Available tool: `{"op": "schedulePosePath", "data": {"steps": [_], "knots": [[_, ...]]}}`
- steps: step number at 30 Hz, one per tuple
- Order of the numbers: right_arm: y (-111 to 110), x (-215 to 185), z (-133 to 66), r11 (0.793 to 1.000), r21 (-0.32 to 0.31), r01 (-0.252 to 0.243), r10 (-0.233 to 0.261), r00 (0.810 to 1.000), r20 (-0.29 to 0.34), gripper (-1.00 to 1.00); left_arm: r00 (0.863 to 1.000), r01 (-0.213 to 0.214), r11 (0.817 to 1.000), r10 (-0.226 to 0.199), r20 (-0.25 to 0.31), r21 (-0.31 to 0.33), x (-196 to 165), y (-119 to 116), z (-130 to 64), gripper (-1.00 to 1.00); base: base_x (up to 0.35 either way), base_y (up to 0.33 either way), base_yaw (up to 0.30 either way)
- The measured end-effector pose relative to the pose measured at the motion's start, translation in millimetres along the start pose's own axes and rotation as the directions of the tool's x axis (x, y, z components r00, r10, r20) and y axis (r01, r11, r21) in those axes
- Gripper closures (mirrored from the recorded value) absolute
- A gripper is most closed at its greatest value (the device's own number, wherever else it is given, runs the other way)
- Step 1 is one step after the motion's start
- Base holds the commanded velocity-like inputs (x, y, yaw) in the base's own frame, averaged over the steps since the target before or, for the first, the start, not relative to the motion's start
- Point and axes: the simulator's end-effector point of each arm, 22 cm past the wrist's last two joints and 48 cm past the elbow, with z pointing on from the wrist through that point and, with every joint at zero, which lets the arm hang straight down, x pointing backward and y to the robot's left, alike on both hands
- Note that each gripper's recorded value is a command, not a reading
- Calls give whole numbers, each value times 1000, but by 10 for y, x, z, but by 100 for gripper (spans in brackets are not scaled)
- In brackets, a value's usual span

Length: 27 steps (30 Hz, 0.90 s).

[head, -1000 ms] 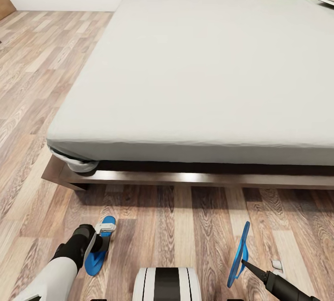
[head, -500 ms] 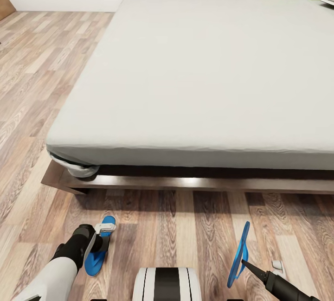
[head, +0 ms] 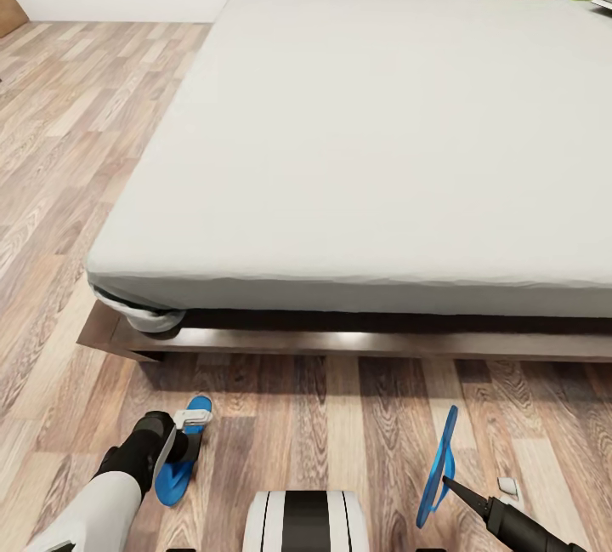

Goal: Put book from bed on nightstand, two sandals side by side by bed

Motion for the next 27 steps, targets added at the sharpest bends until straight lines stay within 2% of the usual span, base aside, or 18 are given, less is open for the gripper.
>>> {"op": "schedulePosePath", "data": {"steps": [13, 14, 27], "knots": [[0, 0, 0, 1000, 0, 0, 0, 1000, 0, 100, 1000, 0, 1000, 0, 0, 1, -1, -2, 1, 100, 4, 3, 0], [0, 0, -1, 1000, 0, 0, 0, 1000, 0, 100, 1000, 0, 1000, 0, 0, 0, 0, -1, 1, -100, 0, 0, 0], [0, -1, -2, 1000, 0, 0, 0, 1000, 0, 100, 1000, 2, 1000, -2, 0, 0, -1, 4, 0, -100, 0, 0, 0]]}}
